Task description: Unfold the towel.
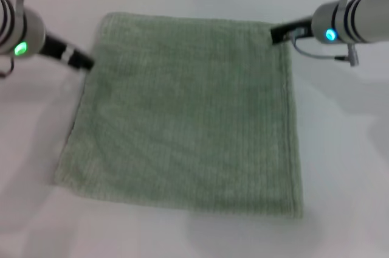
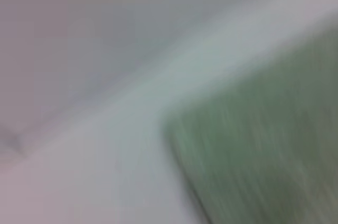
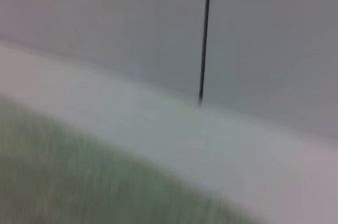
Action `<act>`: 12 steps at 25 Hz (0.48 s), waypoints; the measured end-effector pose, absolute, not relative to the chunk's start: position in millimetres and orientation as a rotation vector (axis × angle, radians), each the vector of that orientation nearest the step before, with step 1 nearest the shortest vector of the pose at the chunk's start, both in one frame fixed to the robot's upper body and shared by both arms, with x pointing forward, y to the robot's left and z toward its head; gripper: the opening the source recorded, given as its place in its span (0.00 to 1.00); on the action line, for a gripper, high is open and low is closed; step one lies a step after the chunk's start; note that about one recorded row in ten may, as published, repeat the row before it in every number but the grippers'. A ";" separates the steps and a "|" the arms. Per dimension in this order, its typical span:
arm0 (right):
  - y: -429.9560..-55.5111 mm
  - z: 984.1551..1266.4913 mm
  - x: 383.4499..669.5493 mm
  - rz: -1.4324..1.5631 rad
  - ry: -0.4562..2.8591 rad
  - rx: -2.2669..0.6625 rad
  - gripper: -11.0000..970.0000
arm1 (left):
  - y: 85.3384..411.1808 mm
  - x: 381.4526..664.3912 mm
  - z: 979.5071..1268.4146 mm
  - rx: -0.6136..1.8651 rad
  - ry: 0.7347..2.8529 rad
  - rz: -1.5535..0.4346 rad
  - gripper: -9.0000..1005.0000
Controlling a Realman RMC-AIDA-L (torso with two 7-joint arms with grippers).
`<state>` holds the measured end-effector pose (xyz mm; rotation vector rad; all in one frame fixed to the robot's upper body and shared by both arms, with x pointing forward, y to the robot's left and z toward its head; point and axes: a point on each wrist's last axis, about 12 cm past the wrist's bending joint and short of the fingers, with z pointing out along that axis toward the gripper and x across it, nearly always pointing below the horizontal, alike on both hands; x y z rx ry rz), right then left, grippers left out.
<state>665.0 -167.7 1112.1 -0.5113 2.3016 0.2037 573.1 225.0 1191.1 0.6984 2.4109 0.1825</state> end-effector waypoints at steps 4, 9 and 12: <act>-172.5 1148.5 665.0 0.144 2.077 -0.528 0.01 | 237.1 591.0 1207.4 0.639 2.049 0.167 0.65; -174.1 1189.1 633.9 0.081 1.633 -0.516 0.01 | 252.5 591.1 1217.7 0.536 1.705 0.242 0.66; -173.2 1188.1 601.4 0.048 1.352 -0.479 0.01 | 260.8 586.0 1217.8 0.483 1.524 0.285 0.66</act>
